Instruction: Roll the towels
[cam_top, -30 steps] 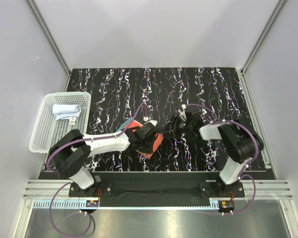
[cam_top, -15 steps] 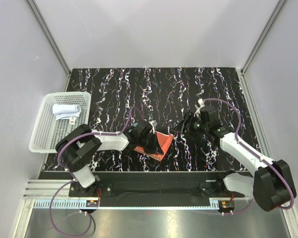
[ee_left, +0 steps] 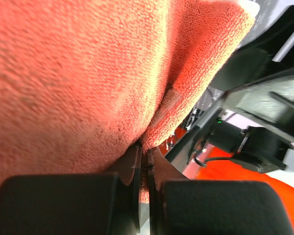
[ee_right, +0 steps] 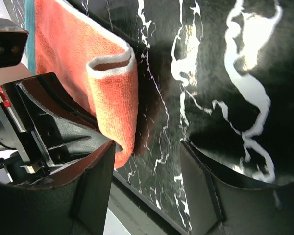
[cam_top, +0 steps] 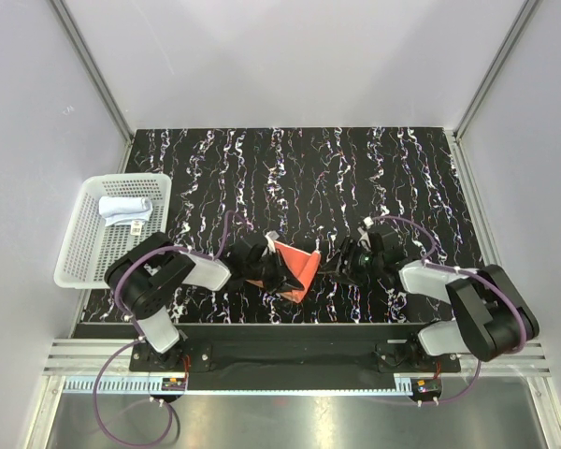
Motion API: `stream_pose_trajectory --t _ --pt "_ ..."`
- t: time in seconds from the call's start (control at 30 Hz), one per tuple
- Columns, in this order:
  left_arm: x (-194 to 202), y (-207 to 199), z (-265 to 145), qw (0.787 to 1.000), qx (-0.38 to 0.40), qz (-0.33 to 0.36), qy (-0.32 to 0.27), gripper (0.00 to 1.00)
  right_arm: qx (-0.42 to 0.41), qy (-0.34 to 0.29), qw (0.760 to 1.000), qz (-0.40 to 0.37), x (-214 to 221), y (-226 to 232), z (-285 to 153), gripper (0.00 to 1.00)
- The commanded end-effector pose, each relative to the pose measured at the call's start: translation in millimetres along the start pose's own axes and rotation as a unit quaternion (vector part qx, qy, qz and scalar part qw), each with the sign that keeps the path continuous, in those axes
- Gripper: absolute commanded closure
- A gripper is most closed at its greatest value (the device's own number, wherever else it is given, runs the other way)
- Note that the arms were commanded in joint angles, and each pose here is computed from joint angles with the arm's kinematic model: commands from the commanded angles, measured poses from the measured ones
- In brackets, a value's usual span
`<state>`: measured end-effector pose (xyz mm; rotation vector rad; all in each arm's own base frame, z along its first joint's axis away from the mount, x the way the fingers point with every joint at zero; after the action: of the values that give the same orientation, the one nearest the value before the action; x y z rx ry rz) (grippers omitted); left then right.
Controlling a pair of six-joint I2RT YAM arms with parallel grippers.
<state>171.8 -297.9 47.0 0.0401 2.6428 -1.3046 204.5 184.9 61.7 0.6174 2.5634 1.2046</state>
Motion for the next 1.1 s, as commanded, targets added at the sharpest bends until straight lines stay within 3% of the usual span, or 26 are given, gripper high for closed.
stream_pose_trajectory --t 0.0,0.3,0.6,0.67,0.73,0.83,0.87,0.93,1.0,1.07 --pt "-1.0 3.1 1.2 1.000 0.021 -0.014 0.001 1.00 -0.061 -0.001 0.998 -0.025 -2.4 22.9 10.4 0.38" --pt "-4.8 5.6 -2.4 1.000 0.022 -0.014 -0.002 1.00 -0.045 0.027 0.998 -0.024 7.4 20.3 49.2 0.45" --pt "-8.5 -0.5 -7.8 0.999 0.029 0.013 -0.007 1.00 -0.033 0.033 0.999 -0.019 7.2 18.1 59.0 0.76" --pt "-10.7 1.7 -9.4 0.999 -0.001 0.034 -0.006 0.93 -0.028 0.028 0.999 -0.023 3.4 24.4 57.2 0.80" --pt "-12.1 6.3 -17.4 0.996 -0.053 0.069 -0.010 0.74 -0.004 0.027 0.999 -0.032 1.4 28.2 51.2 0.84" --pt "-19.3 -1.6 -29.6 0.983 -0.120 0.135 -0.022 0.56 0.037 0.026 0.998 -0.054 -3.7 34.4 39.3 0.87" --pt "-24.9 -17.9 -31.2 0.979 -0.122 0.161 -0.031 0.53 0.083 0.037 0.994 -0.056 -0.2 22.1 32.5 0.88" --pt "-28.5 -21.4 -42.4 0.965 -0.167 0.197 -0.040 0.49 0.100 0.027 0.992 -0.074 -8.7 34.6 25.3 0.89" --pt "-35.4 -51.7 -49.6 0.952 -0.176 0.242 -0.065 0.48 0.137 0.039 0.987 -0.078 -6.6 31.0 15.0 0.90" --pt "-33.4 -61.4 -58.5 0.922 -0.232 0.298 -0.084 0.47 0.167 0.042 0.982 -0.080 -8.2 33.8 6.5 0.90"
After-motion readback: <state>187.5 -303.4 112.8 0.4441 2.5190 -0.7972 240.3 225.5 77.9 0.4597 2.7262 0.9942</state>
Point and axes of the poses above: each gripper's point midway between its finger pads, its own z axis out along the fingers, its own y axis along the line the jaws close on, x = y × z, the point moved 4 cm from there along -z, back along the fingers, and after that the axes turned 12 degrees about z, right-handed, at the moved point
